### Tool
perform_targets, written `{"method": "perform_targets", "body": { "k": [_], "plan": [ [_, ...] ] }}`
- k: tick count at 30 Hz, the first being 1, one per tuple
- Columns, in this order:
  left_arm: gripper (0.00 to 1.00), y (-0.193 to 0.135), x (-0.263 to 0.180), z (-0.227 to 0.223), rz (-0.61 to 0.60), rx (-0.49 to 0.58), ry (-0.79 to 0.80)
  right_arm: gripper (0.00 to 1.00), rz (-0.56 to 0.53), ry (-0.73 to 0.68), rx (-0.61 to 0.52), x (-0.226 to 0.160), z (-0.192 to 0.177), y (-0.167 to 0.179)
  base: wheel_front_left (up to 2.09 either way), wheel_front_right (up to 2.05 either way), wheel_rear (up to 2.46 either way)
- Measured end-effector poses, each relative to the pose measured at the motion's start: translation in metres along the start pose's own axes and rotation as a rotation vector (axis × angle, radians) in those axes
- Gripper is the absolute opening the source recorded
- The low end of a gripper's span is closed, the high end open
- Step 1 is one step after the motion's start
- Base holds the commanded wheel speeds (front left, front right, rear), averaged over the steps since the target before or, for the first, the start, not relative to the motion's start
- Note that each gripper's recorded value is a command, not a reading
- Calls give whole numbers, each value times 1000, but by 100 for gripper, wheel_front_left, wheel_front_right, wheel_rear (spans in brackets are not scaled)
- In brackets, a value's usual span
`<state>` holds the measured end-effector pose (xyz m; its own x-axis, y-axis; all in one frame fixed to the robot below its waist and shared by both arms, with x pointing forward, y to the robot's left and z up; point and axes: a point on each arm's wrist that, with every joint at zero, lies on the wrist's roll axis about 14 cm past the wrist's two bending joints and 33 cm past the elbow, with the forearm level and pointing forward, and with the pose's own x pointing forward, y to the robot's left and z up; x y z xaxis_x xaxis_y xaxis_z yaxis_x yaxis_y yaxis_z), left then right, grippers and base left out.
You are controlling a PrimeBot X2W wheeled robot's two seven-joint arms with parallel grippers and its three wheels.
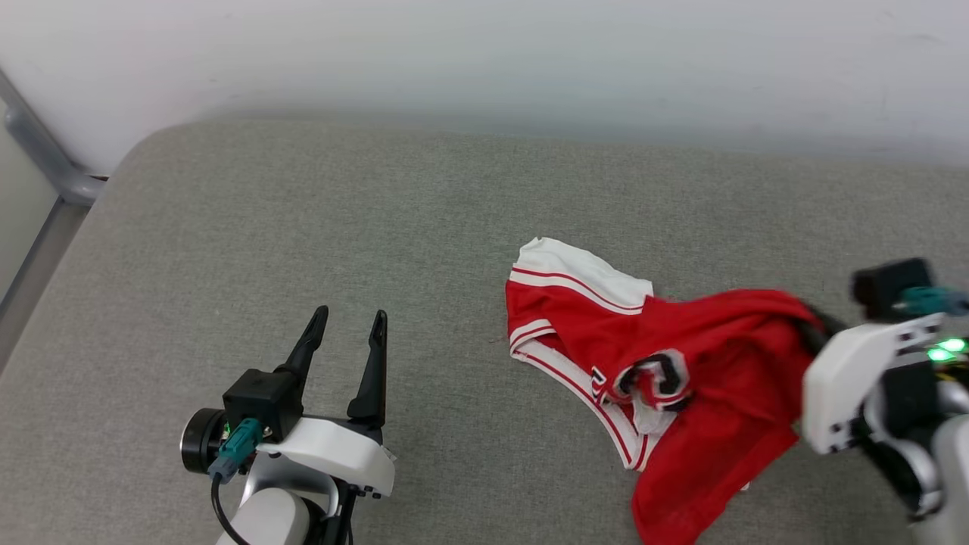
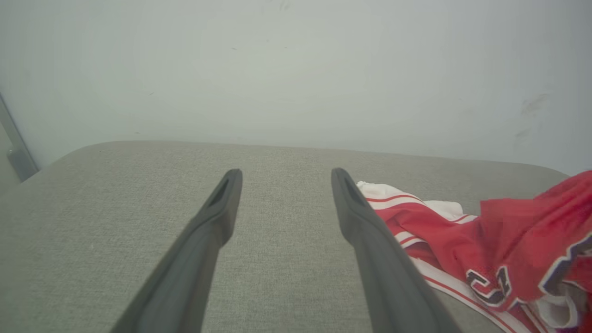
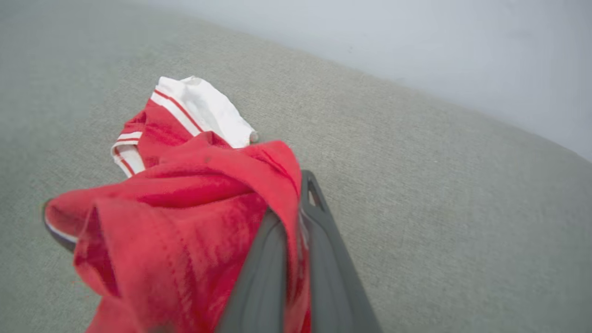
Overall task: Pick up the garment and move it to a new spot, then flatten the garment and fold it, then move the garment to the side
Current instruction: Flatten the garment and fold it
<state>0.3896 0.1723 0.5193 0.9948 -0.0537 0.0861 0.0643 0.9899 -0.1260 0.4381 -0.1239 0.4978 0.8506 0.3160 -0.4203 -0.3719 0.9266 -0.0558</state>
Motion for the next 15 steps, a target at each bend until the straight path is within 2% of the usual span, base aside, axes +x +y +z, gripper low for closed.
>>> {"method": "perform_targets", "body": {
  "k": [4,9,12,15],
  "plan": [
    [100,-4,3,0,-11,-10,-2,0,-172,2,77,-13,-8,-58,0,0,0],
    [100,-6,6,-8,-15,-18,17,0,-374,82,218,-37,-55,-124,0,0,0],
    [100,-4,7,-13,-11,-19,32,0,-463,130,298,-50,-87,-148,0,0,0],
    [100,-1,10,-17,-4,-17,41,0,-502,192,357,-54,-122,-154,0,0,0]
  ]
}}
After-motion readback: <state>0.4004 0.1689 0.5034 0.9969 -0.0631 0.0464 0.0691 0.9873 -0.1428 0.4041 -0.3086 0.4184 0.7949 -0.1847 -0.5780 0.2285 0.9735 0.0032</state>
